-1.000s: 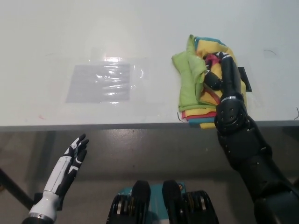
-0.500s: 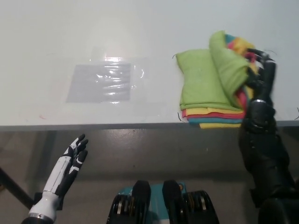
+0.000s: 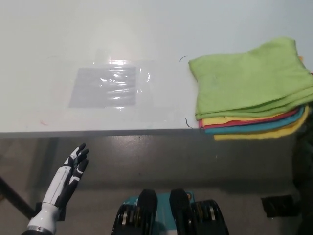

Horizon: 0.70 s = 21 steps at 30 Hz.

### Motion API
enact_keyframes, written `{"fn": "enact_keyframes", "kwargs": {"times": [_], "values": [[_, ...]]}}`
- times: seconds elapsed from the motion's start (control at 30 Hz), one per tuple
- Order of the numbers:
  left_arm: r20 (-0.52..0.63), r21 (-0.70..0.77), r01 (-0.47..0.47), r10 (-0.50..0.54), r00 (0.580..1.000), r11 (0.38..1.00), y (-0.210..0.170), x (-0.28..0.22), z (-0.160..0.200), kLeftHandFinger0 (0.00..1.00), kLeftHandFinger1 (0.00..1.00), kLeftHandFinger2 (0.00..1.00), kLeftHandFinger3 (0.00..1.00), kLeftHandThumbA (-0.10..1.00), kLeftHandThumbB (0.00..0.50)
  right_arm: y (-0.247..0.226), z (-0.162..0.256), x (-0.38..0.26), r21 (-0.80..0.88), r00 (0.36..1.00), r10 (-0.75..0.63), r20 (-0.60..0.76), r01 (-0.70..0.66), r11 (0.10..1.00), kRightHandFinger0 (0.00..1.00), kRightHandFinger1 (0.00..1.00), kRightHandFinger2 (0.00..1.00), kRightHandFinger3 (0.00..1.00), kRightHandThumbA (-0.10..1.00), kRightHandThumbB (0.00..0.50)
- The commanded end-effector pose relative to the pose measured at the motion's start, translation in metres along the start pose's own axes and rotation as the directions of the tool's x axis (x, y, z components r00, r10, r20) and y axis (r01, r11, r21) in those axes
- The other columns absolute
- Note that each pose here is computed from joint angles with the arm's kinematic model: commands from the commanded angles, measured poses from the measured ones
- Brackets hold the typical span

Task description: A stack of folded microfibre clothes with a single fold is kept infront of the robot. the robot uses its right hand to grab one end of the clothes and pulla it away from the other end to unfold

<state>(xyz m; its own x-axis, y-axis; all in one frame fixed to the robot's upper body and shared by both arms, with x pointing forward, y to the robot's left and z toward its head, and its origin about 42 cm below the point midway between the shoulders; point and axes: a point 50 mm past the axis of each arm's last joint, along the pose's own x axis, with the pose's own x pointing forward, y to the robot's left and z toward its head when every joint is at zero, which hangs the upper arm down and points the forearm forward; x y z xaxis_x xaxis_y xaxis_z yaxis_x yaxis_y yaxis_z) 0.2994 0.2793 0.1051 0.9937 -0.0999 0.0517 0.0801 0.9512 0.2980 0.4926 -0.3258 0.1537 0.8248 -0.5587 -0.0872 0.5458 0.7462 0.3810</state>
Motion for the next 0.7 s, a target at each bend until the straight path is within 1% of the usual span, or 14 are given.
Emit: {"fn": "enact_keyframes", "kwargs": {"times": [0.0, 0.2, 0.27, 0.3, 0.33, 0.37, 0.4, 0.43, 0.5, 0.53, 0.57, 0.6, 0.63, 0.67], "values": [[0.046, 0.015, -0.019, 0.018, 0.999, 1.000, 0.009, -0.001, 0.006, 1.00, 1.00, 1.00, 1.00, 0.92, 0.311, 0.009, 0.028, 0.003, 0.019, 0.981, 0.141, 0.132, -0.144, 0.989, 1.00, 1.00, 1.00, 1.00, 1.00, 0.131], [0.046, 0.035, -0.018, 0.017, 0.999, 0.999, 0.011, -0.002, 0.008, 1.00, 1.00, 1.00, 1.00, 0.92, 0.287, 0.018, 0.057, -0.010, -0.083, 0.936, 0.203, 0.286, -0.187, 0.979, 1.00, 1.00, 1.00, 1.00, 1.00, 0.198], [0.045, 0.048, -0.017, 0.015, 0.999, 0.999, 0.012, -0.002, 0.008, 1.00, 1.00, 1.00, 1.00, 0.91, 0.273, 0.030, 0.083, -0.024, -0.130, 0.885, 0.239, 0.400, -0.203, 0.970, 1.00, 1.00, 1.00, 1.00, 1.00, 0.167], [0.046, 0.049, -0.018, 0.015, 0.999, 0.999, 0.012, -0.002, 0.008, 1.00, 1.00, 1.00, 1.00, 0.91, 0.273, 0.035, 0.094, -0.031, -0.148, 0.866, 0.249, 0.434, -0.205, 0.968, 1.00, 1.00, 1.00, 1.00, 1.00, 0.167], [0.048, 0.048, -0.016, 0.014, 0.999, 0.999, 0.012, -0.002, 0.008, 1.00, 1.00, 1.00, 1.00, 0.91, 0.272, 0.040, 0.107, -0.041, -0.142, 0.830, 0.265, 0.491, -0.224, 0.964, 1.00, 1.00, 1.00, 1.00, 1.00, 0.101], [0.050, 0.049, -0.015, 0.013, 0.999, 0.999, 0.011, -0.002, 0.008, 1.00, 1.00, 1.00, 1.00, 0.90, 0.272, 0.043, 0.115, -0.048, -0.151, 0.804, 0.273, 0.528, -0.227, 0.962, 1.00, 1.00, 1.00, 1.00, 1.00, 0.098], [0.053, 0.053, -0.014, 0.011, 0.999, 0.998, 0.011, -0.002, 0.008, 1.00, 1.00, 1.00, 1.00, 0.90, 0.266, 0.046, 0.127, -0.057, -0.203, 0.772, 0.271, 0.575, -0.187, 0.961, 1.00, 1.00, 1.00, 1.00, 1.00, 0.152], [0.053, 0.055, -0.012, 0.009, 0.999, 0.998, 0.011, -0.002, 0.008, 1.00, 1.00, 1.00, 1.00, 0.90, 0.267, 0.047, 0.135, -0.065, -0.207, 0.748, 0.273, 0.605, -0.183, 0.961, 1.00, 1.00, 1.00, 1.00, 1.00, 0.182], [0.052, 0.064, -0.009, 0.005, 0.999, 0.998, 0.012, -0.002, 0.009, 1.00, 1.00, 1.00, 1.00, 0.90, 0.266, 0.054, 0.164, -0.096, -0.240, 0.636, 0.277, 0.721, -0.147, 0.960, 1.00, 1.00, 1.00, 1.00, 1.00, 0.170], [0.051, 0.066, -0.008, 0.005, 0.999, 0.998, 0.012, -0.001, 0.009, 1.00, 1.00, 1.00, 1.00, 0.89, 0.272, 0.055, 0.170, -0.104, -0.249, 0.616, 0.284, 0.735, -0.145, 0.958, 1.00, 1.00, 1.00, 1.00, 1.00, 0.209], [0.050, 0.066, -0.008, 0.004, 0.999, 0.998, 0.012, -0.001, 0.009, 1.00, 1.00, 1.00, 1.00, 0.89, 0.273, 0.055, 0.177, -0.114, -0.259, 0.597, 0.294, 0.746, -0.147, 0.955, 1.00, 1.00, 1.00, 1.00, 1.00, 0.223], [0.047, 0.077, -0.001, -0.003, 0.999, 0.997, 0.013, 0.000, 0.011, 1.00, 1.00, 1.00, 1.00, 0.89, 0.278, 0.060, 0.199, -0.144, -0.246, 0.465, 0.305, 0.831, -0.185, 0.952, 1.00, 1.00, 1.00, 1.00, 1.00, 0.205], [0.048, 0.081, -0.001, -0.003, 0.999, 0.997, 0.014, 0.000, 0.011, 1.00, 1.00, 1.00, 1.00, 0.89, 0.278, 0.061, 0.203, -0.151, -0.245, 0.446, 0.302, 0.842, -0.183, 0.952, 1.00, 1.00, 1.00, 1.00, 1.00, 0.213], [0.046, 0.074, -0.001, -0.003, 0.999, 0.997, 0.013, 0.000, 0.011, 1.00, 1.00, 1.00, 1.00, 0.87, 0.285, 0.062, 0.218, -0.174, -0.251, 0.336, 0.292, 0.896, -0.159, 0.955, 1.00, 1.00, 1.00, 1.00, 1.00, 0.165]]}}
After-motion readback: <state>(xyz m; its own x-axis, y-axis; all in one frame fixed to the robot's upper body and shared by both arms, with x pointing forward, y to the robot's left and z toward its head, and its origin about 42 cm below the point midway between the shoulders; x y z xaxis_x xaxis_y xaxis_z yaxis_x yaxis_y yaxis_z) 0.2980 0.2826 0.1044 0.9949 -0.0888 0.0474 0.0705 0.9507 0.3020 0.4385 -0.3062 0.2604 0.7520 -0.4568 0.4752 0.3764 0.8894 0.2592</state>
